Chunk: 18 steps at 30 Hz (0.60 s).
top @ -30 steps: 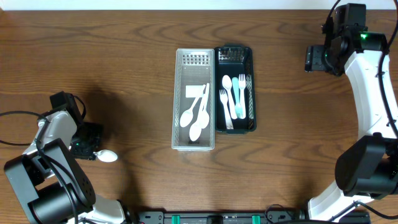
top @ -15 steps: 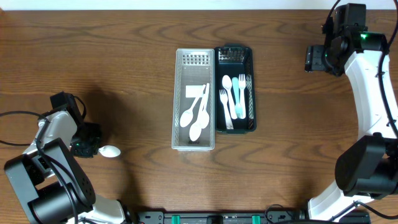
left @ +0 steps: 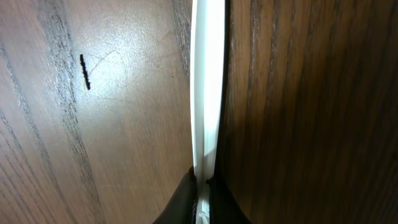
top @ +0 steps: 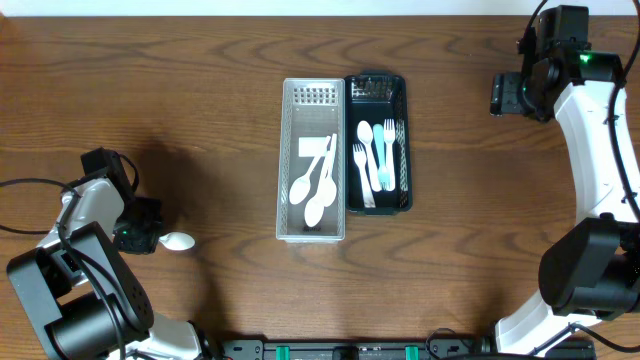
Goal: Pack container
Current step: 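Grasp the last white spoon near the front with the left gripper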
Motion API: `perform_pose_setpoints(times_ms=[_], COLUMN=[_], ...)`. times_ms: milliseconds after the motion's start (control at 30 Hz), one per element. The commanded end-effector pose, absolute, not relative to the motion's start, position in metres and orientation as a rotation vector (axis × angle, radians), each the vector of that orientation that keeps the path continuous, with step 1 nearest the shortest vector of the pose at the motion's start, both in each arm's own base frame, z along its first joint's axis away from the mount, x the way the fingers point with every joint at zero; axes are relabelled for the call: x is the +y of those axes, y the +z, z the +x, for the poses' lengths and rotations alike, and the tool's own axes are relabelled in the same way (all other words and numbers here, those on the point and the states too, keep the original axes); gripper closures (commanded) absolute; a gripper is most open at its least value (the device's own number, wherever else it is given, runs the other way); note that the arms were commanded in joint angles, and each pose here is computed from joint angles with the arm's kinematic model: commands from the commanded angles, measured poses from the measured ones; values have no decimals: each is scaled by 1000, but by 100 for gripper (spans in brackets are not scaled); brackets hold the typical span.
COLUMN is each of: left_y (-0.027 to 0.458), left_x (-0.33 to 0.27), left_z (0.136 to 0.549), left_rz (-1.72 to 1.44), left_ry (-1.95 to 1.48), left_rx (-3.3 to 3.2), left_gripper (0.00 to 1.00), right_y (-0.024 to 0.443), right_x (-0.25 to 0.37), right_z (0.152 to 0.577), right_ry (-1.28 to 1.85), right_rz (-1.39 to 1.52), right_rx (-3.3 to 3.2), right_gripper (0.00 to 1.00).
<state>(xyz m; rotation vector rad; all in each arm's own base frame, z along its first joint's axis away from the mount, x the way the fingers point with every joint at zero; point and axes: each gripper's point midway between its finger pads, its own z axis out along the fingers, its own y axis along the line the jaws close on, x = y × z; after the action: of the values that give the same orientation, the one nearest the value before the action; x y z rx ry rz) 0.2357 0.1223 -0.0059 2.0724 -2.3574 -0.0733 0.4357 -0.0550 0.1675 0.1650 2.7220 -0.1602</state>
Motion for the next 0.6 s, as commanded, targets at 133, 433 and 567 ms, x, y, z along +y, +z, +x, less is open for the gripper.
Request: perform_pose_setpoints(times_ms=[133,433,567], left_y=[-9,50,96], left_x=[125,106,78], left_z=[230,263,288], left_rz=[1955,1620,1397], left_ry=[-115,-94,-60], left_rx=[-2427,-2746,-2978], left_gripper=[94,94,94], right_y=[171,172,173], right_x=[-59,-59,-59], right_z=[437,439,440], right_ry=[-169,-169,-168], right_rz=[160,160,161], right_rx=[2714,2704,2698], right_gripper=[21,21,21])
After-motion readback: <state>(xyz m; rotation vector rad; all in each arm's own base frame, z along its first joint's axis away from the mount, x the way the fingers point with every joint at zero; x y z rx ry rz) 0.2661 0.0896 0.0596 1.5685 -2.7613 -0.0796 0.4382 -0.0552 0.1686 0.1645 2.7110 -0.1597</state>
